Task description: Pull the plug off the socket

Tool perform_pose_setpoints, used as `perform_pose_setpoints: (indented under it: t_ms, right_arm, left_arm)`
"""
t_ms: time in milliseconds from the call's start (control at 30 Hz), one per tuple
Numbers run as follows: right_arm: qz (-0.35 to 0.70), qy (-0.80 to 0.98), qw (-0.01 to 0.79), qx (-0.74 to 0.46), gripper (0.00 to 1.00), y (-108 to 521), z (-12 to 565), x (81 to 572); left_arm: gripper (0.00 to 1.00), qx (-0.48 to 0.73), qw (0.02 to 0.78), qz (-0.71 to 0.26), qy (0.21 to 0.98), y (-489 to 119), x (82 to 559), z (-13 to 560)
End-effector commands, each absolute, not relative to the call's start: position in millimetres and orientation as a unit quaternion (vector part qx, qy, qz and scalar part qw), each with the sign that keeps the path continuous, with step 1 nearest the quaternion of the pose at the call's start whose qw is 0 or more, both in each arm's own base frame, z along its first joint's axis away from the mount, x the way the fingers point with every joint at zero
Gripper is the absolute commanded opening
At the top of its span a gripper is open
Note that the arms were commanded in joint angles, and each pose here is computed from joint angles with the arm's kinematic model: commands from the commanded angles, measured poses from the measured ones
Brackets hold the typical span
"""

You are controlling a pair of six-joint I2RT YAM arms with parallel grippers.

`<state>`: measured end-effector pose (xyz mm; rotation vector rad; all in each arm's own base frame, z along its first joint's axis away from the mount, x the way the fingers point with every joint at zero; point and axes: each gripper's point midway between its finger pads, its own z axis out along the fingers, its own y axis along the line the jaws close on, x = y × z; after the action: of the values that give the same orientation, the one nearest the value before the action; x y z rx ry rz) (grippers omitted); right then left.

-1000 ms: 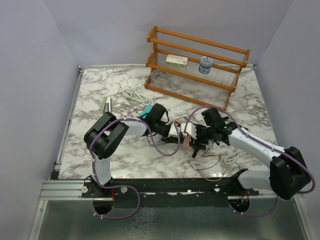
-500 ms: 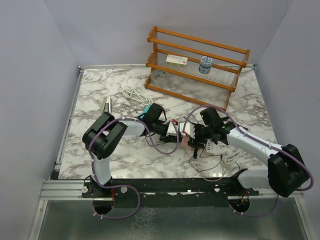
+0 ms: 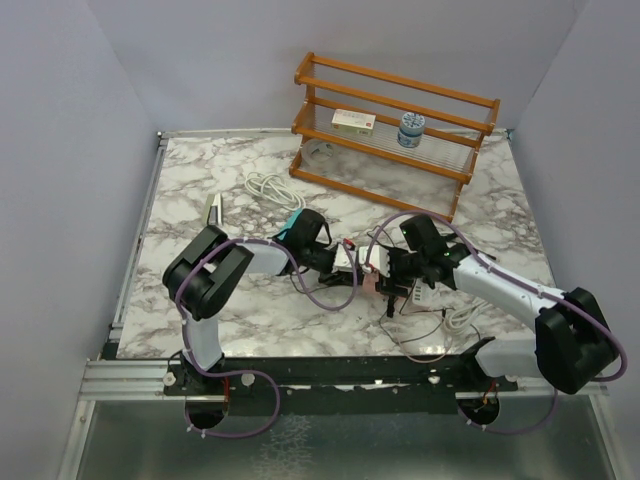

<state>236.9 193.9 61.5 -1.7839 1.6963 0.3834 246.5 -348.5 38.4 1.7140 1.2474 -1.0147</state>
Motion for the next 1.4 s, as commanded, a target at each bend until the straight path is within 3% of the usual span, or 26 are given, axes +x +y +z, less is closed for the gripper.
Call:
perform_pose_setpoints:
  t_ms: [0,133,200,233,333,667,833,1167,1367]
  right_arm:
    - [0.131,0.683,0.250,-0.674,0.01,169,32,219]
    - [0.123,0.692,0.253,-0.664,0.01,169,32,224]
    - [0.129,0.700,0.255,-0.655,0.15,173,37,227]
    - [0.134,0.702,0.257,-0.650,0.17,175,41,229]
    - [0.136,0.705,0.269,-0.642,0.01,180,50,235]
    - [0.087,0.701,0.247,-0.663,0.01,158,26,233]
    - [0.075,0.701,0.247,-0.665,0.01,155,27,235]
    - [0.086,0.702,0.237,-0.666,0.01,154,20,229]
    - [0.040,0.698,0.241,-0.674,0.01,142,21,240]
  left_arm:
    - [0.00,0.682,0.371,-0.367,0.513,-334,254,34]
    - [0.00,0.687,0.376,-0.350,0.514,-334,262,38]
    - [0.00,0.679,0.376,-0.357,0.520,-336,263,40]
    - [0.00,0.672,0.375,-0.365,0.524,-338,261,41]
    - [0.00,0.665,0.371,-0.374,0.529,-343,256,39]
    - [0.00,0.730,0.353,-0.349,0.470,-329,251,35]
    - [0.00,0.745,0.324,-0.333,0.479,-324,258,32]
    - [0.00,0.671,0.374,-0.387,0.511,-333,248,42]
    - [0.00,0.675,0.341,-0.395,0.521,-321,237,24]
